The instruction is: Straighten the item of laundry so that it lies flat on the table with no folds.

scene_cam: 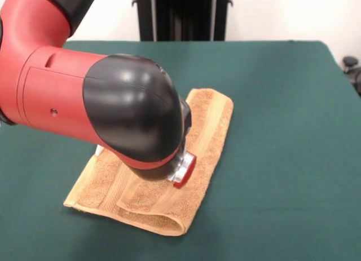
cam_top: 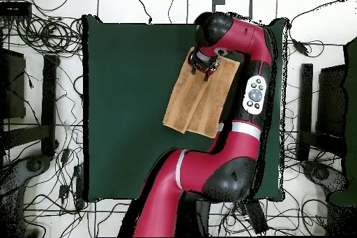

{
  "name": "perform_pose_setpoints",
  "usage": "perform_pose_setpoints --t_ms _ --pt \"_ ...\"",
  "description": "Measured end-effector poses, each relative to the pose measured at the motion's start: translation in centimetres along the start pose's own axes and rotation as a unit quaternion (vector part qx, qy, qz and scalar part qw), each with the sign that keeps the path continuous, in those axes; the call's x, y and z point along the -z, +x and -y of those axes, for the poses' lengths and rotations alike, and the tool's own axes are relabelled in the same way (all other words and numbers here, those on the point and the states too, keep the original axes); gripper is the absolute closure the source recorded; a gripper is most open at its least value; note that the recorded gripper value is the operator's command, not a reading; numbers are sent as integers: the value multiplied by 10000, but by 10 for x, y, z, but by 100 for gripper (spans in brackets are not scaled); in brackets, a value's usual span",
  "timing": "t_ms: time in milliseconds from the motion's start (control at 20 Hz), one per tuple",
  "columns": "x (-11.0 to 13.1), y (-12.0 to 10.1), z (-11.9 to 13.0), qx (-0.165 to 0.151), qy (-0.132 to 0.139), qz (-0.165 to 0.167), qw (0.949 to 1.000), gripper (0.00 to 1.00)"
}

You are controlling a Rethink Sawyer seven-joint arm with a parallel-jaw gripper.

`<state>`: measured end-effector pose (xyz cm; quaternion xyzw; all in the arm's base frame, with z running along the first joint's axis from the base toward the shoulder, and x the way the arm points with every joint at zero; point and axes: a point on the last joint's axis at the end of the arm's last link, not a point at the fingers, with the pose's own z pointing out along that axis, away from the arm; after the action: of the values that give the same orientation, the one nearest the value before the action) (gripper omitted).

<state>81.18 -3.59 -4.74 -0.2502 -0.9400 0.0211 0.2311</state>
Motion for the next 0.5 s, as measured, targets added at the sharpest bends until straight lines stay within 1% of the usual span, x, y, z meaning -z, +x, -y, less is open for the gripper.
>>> perform_pose_setpoints --t_ms 150,500 --pt "2 1 -3 1 -33 -20 10000 0" --pt "14 6 -21 24 -349 -135 9993 0"
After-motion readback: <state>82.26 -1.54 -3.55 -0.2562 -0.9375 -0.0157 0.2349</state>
